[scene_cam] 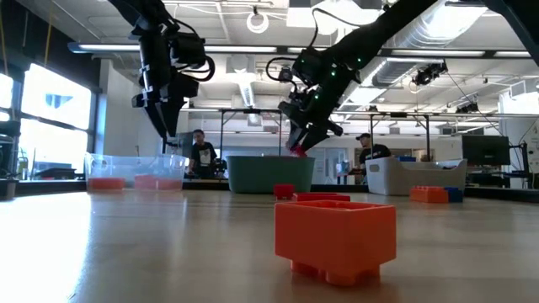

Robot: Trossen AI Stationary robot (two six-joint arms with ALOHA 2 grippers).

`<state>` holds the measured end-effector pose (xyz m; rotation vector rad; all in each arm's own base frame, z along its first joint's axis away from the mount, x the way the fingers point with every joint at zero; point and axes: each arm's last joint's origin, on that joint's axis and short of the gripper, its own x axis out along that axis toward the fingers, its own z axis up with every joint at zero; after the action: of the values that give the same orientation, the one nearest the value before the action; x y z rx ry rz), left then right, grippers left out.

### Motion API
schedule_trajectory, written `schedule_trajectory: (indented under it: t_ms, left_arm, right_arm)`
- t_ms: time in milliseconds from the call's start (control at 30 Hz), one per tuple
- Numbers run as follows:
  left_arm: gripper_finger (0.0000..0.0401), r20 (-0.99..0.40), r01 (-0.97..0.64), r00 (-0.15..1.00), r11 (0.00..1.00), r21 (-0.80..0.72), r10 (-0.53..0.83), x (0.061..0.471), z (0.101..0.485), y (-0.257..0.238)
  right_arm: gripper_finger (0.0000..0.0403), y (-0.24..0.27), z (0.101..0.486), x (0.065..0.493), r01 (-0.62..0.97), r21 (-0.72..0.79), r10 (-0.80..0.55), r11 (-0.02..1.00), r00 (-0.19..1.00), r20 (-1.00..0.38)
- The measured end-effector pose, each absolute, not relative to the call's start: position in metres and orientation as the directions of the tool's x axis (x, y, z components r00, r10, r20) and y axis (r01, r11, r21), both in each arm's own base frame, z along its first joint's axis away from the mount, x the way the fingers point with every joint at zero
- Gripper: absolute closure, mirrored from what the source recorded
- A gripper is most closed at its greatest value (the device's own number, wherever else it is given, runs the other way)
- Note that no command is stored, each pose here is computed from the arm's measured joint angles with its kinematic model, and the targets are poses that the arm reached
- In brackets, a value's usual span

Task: Sort & place blocks by color
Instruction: Put the right red game piece into the green bin, then put the blue game piece into the white bin

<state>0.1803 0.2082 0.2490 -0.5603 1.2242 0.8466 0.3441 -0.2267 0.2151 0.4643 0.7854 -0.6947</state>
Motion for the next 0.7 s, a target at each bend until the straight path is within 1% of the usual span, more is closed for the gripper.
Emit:
schedule_trajectory:
  t_ms: [100,200,300,400,567,700]
  left_arm:
    - [0.0219,-0.961,-0.809,0.107,0.585,0.066,0.256,0.180,0.249,0.208]
    - [0.0219,-0.961,-0.809,0.107,0.585,0.066,0.256,0.180,0.249,0.208]
    - [0.0219,-0.961,-0.808,0.107,0.585,0.066,0.256,0.180,0.249,0.208]
    - [0.0219,-0.961,-0.808,0.107,0.585,0.066,0.256,0.180,0.249,0.208]
    - [0.0219,-0.961,-0.808,0.107,0.585,0.066,0.256,0.180,0.249,0.208]
    - [0.0219,-0.961,-0.808,0.107,0.585,0.066,0.256,0.180,0.249,0.208]
  right_arm:
    - [0.0195,-0.226,0.215,0.345,0.722,0.134,-0.389,0.679,0.508,-0.769]
    - [0.0177,-0.225,0.219,0.344,0.739,0.155,-0.373,0.656,0.496,-0.784]
    - [0.0173,-0.224,0.227,0.343,0.768,0.176,-0.344,0.616,0.462,-0.817]
    - [0.0172,-0.220,0.237,0.342,0.782,0.173,-0.306,0.598,0.423,-0.853]
    - [0.0171,-0.202,0.252,0.345,0.790,0.156,-0.244,0.593,0.360,-0.901]
    - [0.0171,-0.182,0.256,0.350,0.802,0.108,-0.237,0.588,0.298,-0.925]
